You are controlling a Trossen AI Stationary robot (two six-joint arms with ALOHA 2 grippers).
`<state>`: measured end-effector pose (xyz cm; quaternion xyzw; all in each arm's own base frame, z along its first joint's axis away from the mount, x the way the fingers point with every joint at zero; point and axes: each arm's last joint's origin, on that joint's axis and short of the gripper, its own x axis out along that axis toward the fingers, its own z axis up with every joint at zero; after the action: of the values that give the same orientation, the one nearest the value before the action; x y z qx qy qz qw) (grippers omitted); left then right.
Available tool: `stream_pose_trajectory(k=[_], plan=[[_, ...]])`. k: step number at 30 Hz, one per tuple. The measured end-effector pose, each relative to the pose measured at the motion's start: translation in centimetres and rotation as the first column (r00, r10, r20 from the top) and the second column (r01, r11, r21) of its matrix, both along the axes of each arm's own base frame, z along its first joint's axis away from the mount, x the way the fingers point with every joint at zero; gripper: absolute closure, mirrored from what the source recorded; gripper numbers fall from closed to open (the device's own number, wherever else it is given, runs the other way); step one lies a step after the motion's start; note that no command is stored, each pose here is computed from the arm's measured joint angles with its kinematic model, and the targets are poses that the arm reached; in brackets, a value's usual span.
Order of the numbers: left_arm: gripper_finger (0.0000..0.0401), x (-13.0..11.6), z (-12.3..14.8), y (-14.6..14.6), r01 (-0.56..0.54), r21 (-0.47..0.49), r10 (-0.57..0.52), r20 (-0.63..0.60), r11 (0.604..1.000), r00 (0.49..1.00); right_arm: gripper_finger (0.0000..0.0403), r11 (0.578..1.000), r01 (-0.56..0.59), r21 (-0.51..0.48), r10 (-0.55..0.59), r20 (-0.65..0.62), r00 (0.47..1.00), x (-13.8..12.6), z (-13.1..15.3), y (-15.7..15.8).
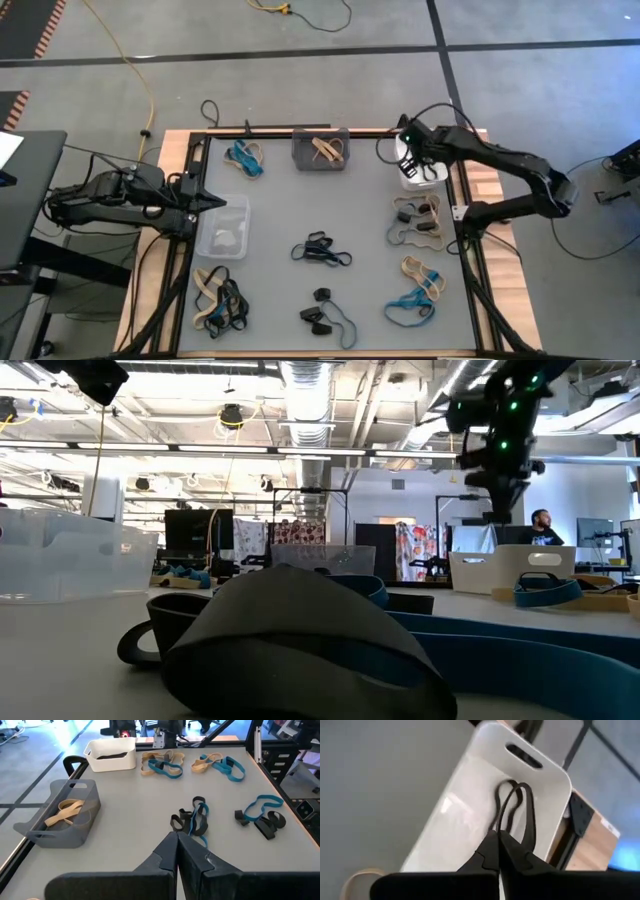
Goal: Sort rubber bands into baskets
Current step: Put the black rubber band into the white bin
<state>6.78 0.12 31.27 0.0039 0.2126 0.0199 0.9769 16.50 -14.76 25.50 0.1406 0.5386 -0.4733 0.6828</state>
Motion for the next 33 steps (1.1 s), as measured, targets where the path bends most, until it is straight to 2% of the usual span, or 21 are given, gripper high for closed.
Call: stream_pose_trajectory(k=[7,13,20,25,28,33], plan=[[0.0401,0.0,0.0,0.0,0.0,0.0,0.0,0.0,1.0,1.0,0.0364,0.99,0.061,0.13,-0.055,-0.047,0.997,-0.1,-2.4,-2.3],[0.0401,0.0,0.0,0.0,0.0,0.0,0.0,0.0,1.0,1.0,0.0353,0.981,0.076,0.179,-0.059,-0.097,0.994,0.4,-3.9,-2.9],[0.0401,0.0,0.0,0.0,0.0,0.0,0.0,0.0,1.0,1.0,0.0283,0.98,0.08,0.184,-0.059,-0.117,0.991,0.5,-4.3,-3.0],[0.0401,0.0,0.0,0.0,0.0,0.0,0.0,0.0,1.0,1.0,0.0229,0.988,0.078,0.134,-0.066,-0.09,0.994,0.2,-3.3,-2.7],[0.0401,0.0,0.0,0.0,0.0,0.0,0.0,0.0,1.0,1.0,0.0211,0.993,0.043,0.108,-0.038,-0.048,0.998,0.3,-2.3,-2.0],[0.0401,0.0,0.0,0.0,0.0,0.0,0.0,0.0,1.0,1.0,0.0206,0.982,-0.148,0.115,0.143,0.051,0.988,1.7,-1.0,0.7]])
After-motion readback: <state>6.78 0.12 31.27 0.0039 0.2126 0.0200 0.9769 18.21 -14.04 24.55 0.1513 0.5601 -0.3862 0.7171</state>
